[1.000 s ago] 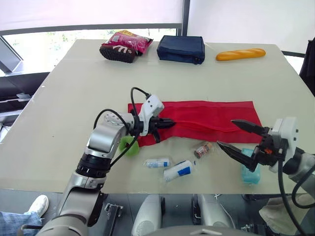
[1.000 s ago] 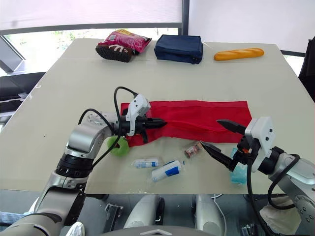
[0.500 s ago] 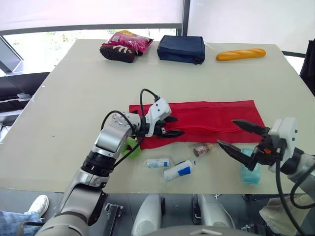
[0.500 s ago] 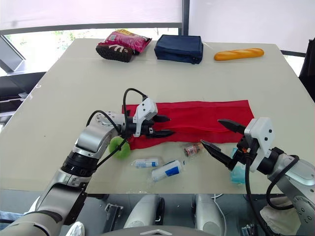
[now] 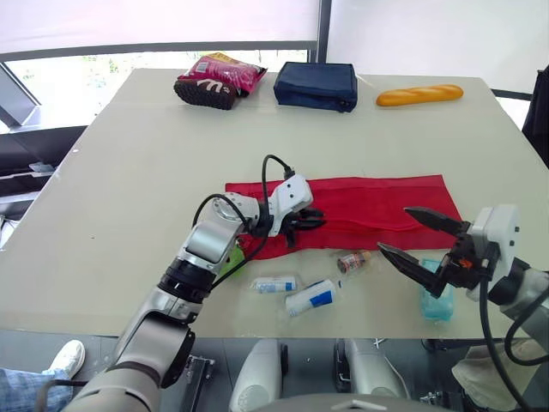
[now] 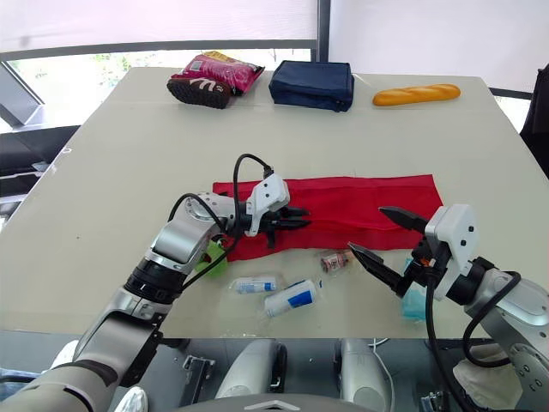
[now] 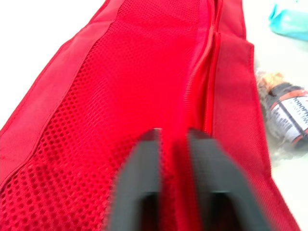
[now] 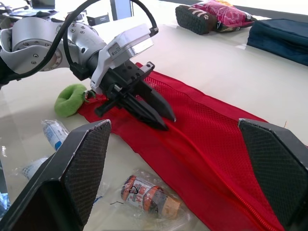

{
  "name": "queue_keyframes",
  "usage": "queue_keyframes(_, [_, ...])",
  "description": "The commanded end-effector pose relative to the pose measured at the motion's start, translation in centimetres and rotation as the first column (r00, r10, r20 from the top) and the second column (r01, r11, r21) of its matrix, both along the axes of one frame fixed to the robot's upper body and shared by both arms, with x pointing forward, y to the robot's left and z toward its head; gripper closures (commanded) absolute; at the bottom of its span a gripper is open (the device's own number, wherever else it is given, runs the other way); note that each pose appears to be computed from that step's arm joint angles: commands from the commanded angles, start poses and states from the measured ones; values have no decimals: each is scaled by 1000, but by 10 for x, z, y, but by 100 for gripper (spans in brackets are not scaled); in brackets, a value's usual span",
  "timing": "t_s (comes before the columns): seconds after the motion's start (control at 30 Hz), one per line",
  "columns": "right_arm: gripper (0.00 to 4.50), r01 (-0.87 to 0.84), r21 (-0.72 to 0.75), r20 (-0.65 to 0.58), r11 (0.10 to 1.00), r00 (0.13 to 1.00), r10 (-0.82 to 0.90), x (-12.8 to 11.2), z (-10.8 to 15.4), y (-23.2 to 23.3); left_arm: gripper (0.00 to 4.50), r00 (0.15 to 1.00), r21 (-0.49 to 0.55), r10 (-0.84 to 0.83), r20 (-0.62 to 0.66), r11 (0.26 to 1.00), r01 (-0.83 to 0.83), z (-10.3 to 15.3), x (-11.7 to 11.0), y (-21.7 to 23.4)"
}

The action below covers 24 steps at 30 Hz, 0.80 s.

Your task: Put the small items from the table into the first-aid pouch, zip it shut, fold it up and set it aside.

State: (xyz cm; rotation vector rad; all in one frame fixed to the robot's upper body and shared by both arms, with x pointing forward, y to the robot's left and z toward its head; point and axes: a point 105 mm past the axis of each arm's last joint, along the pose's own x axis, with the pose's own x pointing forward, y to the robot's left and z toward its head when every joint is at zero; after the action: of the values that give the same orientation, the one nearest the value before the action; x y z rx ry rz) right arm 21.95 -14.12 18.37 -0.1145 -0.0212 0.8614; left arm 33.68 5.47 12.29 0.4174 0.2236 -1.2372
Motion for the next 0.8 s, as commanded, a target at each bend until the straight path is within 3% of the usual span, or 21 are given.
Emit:
queue_keyframes(0.03, [0, -25, 5, 48, 1000, 999, 25, -6, 9, 6, 442, 999, -69, 1, 40, 998, 1, 21, 1, -2])
queue_keyframes(0.3, [0, -57, -2, 44, 998, 997, 57, -8, 8, 9, 442, 999, -108, 28, 34, 994, -24, 25, 2, -2])
queue_keyframes(0.47, [0, -183, -95, -18, 978, 983, 182, -18, -6, 19, 442, 999, -95, 47, 26, 994, -45, 20, 5, 6])
queue_keyframes(0.6, [0, -403, -274, -83, 873, 914, 396, -19, -29, 38, 442, 999, -66, 49, 17, 997, -48, 14, 9, 13])
queue_keyframes(0.8, [0, -609, -350, -142, 712, 786, 602, -13, -38, 66, 442, 999, -53, 42, 20, 998, -41, 13, 11, 19])
